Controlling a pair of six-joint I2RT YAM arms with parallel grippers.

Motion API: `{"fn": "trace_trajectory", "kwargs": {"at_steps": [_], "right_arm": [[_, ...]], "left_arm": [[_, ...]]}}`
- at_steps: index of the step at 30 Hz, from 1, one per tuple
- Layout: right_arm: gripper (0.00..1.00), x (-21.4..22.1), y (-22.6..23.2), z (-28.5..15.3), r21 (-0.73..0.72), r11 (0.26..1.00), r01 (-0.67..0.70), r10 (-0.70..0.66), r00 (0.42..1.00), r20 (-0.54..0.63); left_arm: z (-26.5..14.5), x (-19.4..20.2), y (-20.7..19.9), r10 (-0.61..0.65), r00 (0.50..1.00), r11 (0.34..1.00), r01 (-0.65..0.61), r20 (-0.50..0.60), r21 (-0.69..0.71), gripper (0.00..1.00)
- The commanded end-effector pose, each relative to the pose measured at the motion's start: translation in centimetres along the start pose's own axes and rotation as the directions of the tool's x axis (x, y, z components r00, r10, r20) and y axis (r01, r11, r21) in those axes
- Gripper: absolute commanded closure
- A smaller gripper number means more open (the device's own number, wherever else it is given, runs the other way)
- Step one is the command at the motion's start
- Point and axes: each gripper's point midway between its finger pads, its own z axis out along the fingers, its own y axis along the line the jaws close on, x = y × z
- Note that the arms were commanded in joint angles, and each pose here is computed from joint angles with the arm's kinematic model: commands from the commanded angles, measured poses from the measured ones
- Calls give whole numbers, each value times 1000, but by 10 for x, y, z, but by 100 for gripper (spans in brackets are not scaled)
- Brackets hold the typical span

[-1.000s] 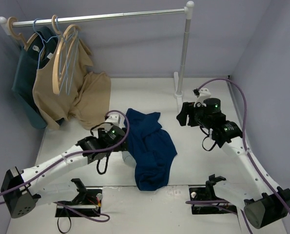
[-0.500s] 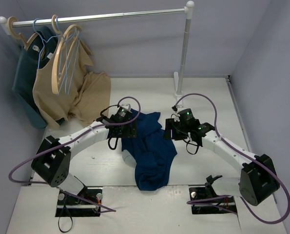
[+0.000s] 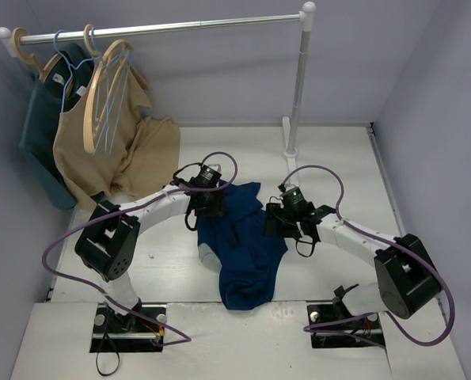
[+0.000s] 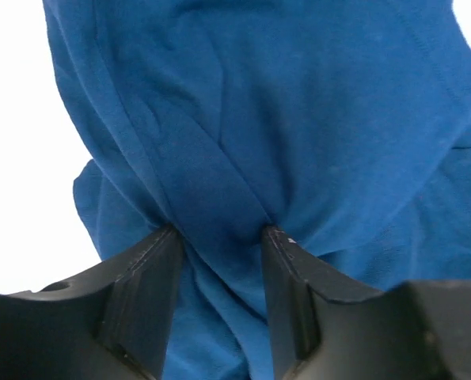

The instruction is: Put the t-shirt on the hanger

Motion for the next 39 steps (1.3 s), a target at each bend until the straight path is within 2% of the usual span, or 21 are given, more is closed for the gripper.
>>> {"fn": "trace_trajectory", "kwargs": {"at_steps": [1, 3, 5, 6, 9, 13, 14, 17, 20, 24, 26, 28, 29, 30, 33, 34, 36, 37, 39], "right_arm": [[37, -11, -6, 1, 57, 998, -25, 22, 998, 58], [37, -12, -10, -2, 83, 996, -24, 18, 997, 70], [37, -12, -16, -2, 108, 994, -22, 14, 997, 77], [37, -10, -17, -1, 114, 993, -19, 11, 998, 67], [38, -9, -23, 3, 147, 989, -16, 6, 998, 64], [39, -11, -23, 6, 146, 989, -4, -6, 998, 67], [40, -12, -23, 7, 145, 989, 2, -12, 998, 69], [42, -11, -23, 12, 141, 990, 15, -23, 998, 59], [44, -9, -23, 17, 139, 990, 29, -36, 998, 47], [48, -1, -22, 23, 123, 992, 38, -40, 999, 16], [51, 3, -25, 25, 128, 991, 39, -39, 999, 1], [57, 5, -25, 26, 127, 991, 38, -37, 999, -5], [62, 6, -26, 26, 127, 991, 38, -37, 999, -6], [65, 6, -24, 26, 121, 992, 39, -38, 999, -6], [77, 4, -24, 24, 120, 992, 42, -42, 999, 0], [80, 2, -23, 23, 116, 992, 44, -45, 999, 8], [96, -5, -20, 21, 111, 993, 51, -54, 998, 23], [100, -7, -20, 16, 119, 991, 59, -62, 998, 23], [100, -24, -15, 6, 130, 989, 68, -77, 995, 64]], "left_arm": [[-23, -26, -4, 13, 997, 999, -15, 75, 34, 58], [-34, -27, -2, 36, 995, 999, -39, 95, 33, 54], [-52, -26, -1, 79, 990, 996, -84, 116, 41, 43], [-58, -24, 0, 95, 989, 994, -100, 116, 38, 41], [-85, -11, 1, 191, 975, 981, -194, 117, 21, 39], [-102, 29, -15, 307, 947, 950, -311, 96, 28, 39], [-107, 49, -31, 362, 928, 929, -367, 87, 53, 39], [-112, 88, -54, 423, 904, 899, -428, 65, 92, 35], [-109, 117, -65, 430, 901, 896, -433, 55, 100, 35], [-91, 148, -65, 439, 898, 896, -438, 1, 67, 35], [-82, 157, -61, 455, 890, 891, -454, -35, 28, 35], [-76, 167, -67, 469, 882, 883, -467, -48, 46, 35], [-72, 172, -68, 463, 884, 886, -461, -62, 49, 35], [-70, 176, -71, 461, 885, 887, -457, -66, 66, 37], [-66, 184, -80, 436, 897, 897, -426, -73, 114, 54], [-65, 185, -82, 429, 901, 900, -419, -67, 124, 71], [-65, 183, -82, 428, 902, 900, -420, -57, 119, 94], [-66, 179, -75, 429, 902, 901, -423, -55, 90, 100], [-74, 159, -66, 434, 901, 901, -433, -13, 38, 100]]}}
